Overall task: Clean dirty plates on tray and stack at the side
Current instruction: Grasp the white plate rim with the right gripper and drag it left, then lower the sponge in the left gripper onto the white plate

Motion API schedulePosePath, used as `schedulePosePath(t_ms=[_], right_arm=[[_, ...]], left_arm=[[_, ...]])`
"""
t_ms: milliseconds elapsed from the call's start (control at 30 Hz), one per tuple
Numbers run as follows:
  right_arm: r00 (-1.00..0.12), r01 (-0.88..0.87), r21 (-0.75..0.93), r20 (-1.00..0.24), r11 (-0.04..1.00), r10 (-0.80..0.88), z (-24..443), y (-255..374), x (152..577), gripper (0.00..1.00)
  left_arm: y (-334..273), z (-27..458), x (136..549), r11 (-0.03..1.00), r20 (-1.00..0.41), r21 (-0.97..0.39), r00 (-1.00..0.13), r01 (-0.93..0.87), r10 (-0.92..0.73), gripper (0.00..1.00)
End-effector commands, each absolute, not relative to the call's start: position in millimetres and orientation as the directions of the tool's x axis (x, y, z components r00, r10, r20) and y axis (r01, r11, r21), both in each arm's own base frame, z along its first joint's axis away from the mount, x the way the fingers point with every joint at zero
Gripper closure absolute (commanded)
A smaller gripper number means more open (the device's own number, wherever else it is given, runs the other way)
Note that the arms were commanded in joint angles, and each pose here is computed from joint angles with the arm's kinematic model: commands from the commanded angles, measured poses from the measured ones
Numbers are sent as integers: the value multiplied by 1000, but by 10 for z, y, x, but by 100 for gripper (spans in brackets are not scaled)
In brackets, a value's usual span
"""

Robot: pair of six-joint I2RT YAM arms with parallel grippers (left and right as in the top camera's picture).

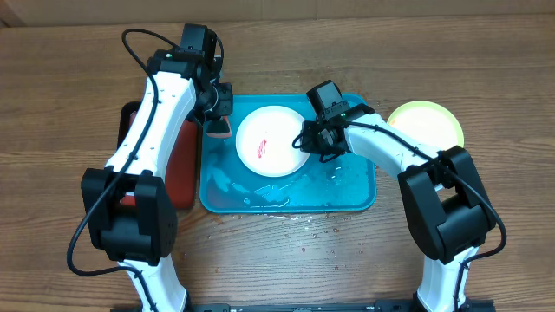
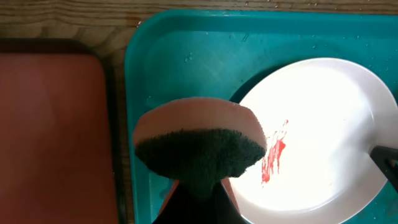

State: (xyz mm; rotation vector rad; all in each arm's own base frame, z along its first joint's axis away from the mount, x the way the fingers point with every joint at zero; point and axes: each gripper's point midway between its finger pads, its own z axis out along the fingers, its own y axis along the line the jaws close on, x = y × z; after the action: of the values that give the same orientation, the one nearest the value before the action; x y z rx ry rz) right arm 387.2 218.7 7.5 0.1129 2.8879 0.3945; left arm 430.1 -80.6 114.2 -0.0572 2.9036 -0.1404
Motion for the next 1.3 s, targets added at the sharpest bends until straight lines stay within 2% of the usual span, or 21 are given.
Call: schedulePosePath(t_ms=[0, 100, 600, 1267], right_arm=[[-978, 135, 246, -125, 960, 170, -59, 2113, 3703, 96], [-971, 198, 233, -84, 952, 222, -78, 2096, 3622, 96], [-975, 187, 238, -75, 953, 210, -78, 2216, 3545, 96], [-985, 137, 238, -74, 962, 158, -78, 2399, 3422, 96]], left_arm=[[-933, 1195, 4308, 992, -241, -127, -969, -18, -48, 96], [-1004, 1188, 4298, 992, -243, -127, -969, -1, -32, 96], [-1415, 887, 4174, 987, -249, -127, -966, 100, 66, 96], [-1366, 457, 3953, 987, -194, -111, -977, 116, 93, 96]])
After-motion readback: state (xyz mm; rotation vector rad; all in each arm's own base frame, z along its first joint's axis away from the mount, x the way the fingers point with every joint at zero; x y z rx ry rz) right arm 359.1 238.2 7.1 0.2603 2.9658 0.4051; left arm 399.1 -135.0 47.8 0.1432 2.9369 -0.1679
